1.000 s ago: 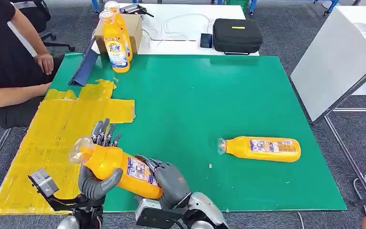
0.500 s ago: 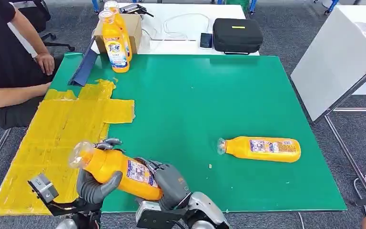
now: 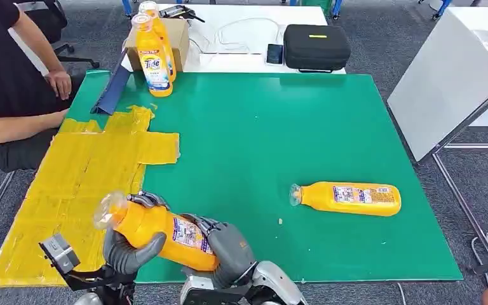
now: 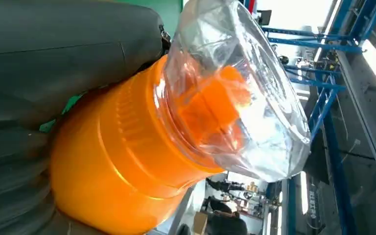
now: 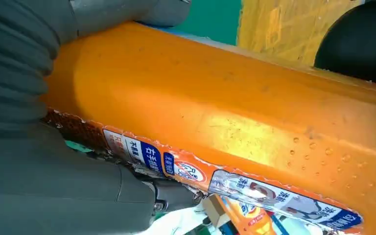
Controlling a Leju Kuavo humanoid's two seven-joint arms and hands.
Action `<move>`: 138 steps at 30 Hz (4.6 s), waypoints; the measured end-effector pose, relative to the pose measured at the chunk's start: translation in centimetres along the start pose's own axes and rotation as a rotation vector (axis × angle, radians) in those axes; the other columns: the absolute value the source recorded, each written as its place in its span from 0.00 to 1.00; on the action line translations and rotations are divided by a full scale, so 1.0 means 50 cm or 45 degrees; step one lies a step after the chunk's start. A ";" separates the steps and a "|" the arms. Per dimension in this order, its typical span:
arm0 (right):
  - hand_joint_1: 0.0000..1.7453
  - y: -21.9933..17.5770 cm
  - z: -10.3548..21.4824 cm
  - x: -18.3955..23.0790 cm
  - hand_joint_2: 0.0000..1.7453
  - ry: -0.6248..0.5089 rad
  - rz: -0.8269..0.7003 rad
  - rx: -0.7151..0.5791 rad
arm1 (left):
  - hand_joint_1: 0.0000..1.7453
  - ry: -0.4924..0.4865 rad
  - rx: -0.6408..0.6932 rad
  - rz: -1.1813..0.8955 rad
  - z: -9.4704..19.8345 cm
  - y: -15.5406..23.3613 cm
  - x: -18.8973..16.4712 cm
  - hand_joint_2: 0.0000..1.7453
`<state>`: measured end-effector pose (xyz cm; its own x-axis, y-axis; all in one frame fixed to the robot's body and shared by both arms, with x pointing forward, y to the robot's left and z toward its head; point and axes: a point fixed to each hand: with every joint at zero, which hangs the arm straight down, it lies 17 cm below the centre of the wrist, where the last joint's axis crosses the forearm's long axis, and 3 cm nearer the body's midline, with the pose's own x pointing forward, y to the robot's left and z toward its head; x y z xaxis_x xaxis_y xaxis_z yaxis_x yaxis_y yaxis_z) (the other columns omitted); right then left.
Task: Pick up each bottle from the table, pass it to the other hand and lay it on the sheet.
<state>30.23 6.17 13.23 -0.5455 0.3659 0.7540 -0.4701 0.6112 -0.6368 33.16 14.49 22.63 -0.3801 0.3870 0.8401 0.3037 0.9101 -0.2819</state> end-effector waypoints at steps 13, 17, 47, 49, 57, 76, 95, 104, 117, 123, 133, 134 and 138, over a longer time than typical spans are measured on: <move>0.00 -0.138 0.036 -0.061 0.00 0.131 0.116 -0.221 | 1.00 -0.116 0.081 -0.442 0.002 0.057 0.042 1.00; 0.00 -0.218 0.067 -0.087 0.00 0.162 0.181 -0.313 | 1.00 -0.216 0.144 -0.692 0.005 0.098 0.083 1.00; 0.00 -0.448 0.257 -0.238 1.00 0.394 0.377 -0.356 | 1.00 0.202 -0.376 -2.325 0.077 0.205 -0.245 1.00; 0.00 -0.452 0.259 -0.239 1.00 0.394 0.390 -0.353 | 0.00 0.221 -0.411 -2.331 0.086 0.215 -0.261 0.00; 0.00 -0.461 0.263 -0.248 1.00 0.405 0.426 -0.336 | 0.00 0.375 -0.465 -2.344 0.112 0.270 -0.307 0.00; 0.00 -0.435 0.410 -0.428 1.00 0.776 0.633 -0.112 | 0.00 0.307 -0.080 -1.186 0.096 0.261 -0.201 0.00; 0.00 -0.537 0.498 -0.531 1.00 1.007 0.801 -0.181 | 0.00 0.084 0.145 -0.988 0.056 0.275 -0.056 0.00; 0.00 -0.592 0.516 -0.557 1.00 1.068 0.819 -0.236 | 0.00 0.076 0.152 -0.966 0.054 0.276 -0.050 0.00; 0.00 -0.632 0.542 -0.628 1.00 1.169 0.743 -0.239 | 0.00 0.004 0.155 -0.830 0.040 0.265 -0.022 0.00; 0.00 -0.632 0.546 -0.639 1.00 1.187 0.735 -0.230 | 0.00 -0.004 0.157 -0.829 0.038 0.265 -0.018 0.00; 0.00 -0.655 0.516 -0.690 1.00 1.243 0.710 -0.154 | 0.00 -0.086 0.206 -0.717 0.013 0.283 0.024 0.00; 0.00 -0.654 0.507 -0.697 1.00 1.246 0.715 -0.135 | 0.00 -0.092 0.202 -0.713 0.009 0.283 0.026 0.00; 0.31 -0.626 0.466 -0.722 1.00 1.235 0.716 -0.002 | 0.00 -0.111 0.192 -0.705 -0.005 0.281 0.033 0.00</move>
<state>48.48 -42.53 2.19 0.0921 0.9818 0.1660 -0.3258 0.1873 -0.9267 37.00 27.87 20.17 -0.5192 -0.1482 0.8417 -0.0867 0.9889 0.1207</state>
